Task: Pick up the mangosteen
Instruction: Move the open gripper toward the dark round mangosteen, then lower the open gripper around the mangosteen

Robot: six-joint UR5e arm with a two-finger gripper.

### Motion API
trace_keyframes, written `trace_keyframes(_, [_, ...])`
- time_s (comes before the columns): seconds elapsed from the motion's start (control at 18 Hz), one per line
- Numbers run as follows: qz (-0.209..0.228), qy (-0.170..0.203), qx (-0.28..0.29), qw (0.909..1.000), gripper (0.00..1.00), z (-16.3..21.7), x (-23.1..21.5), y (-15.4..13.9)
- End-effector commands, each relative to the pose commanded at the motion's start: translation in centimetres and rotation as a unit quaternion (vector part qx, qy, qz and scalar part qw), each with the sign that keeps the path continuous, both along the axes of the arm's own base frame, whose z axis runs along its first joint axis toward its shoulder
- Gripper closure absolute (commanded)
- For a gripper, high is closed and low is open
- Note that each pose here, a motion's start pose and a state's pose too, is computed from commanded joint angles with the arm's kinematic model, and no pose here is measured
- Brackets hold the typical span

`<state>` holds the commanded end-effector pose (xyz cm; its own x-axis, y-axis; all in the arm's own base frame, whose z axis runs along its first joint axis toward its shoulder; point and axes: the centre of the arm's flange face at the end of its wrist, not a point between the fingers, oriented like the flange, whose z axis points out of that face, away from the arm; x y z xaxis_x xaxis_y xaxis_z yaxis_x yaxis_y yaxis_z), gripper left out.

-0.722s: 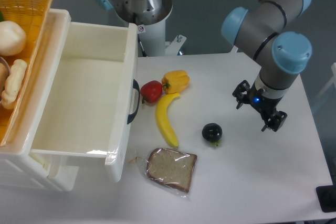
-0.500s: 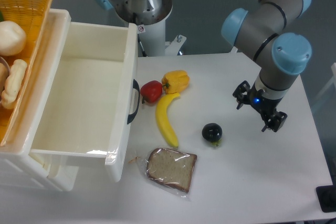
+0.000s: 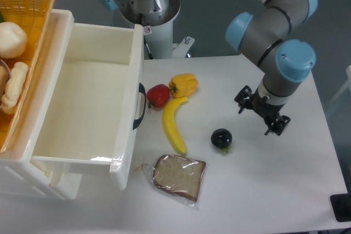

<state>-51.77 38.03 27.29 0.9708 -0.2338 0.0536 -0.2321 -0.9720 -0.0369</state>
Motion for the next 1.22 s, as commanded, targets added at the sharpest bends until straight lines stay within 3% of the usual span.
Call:
trace_keyframes(0.28, [0.123,-0.011,-0.009,0.9923,0.00,-0.8,1.1,1.6])
trace_keyframes(0.56, [0.186,-0.037,-0.012,0.9818,0.00,-3.2,1.5,2.7])
trace_keyframes(0.72, [0.208,-0.046,-0.019,0.9769,0.00,-4.6,2.0,4.0])
trace_keyframes(1.22, [0.216,-0.053,-0.031,0.9744,0.00,-7.0,3.1,5.6])
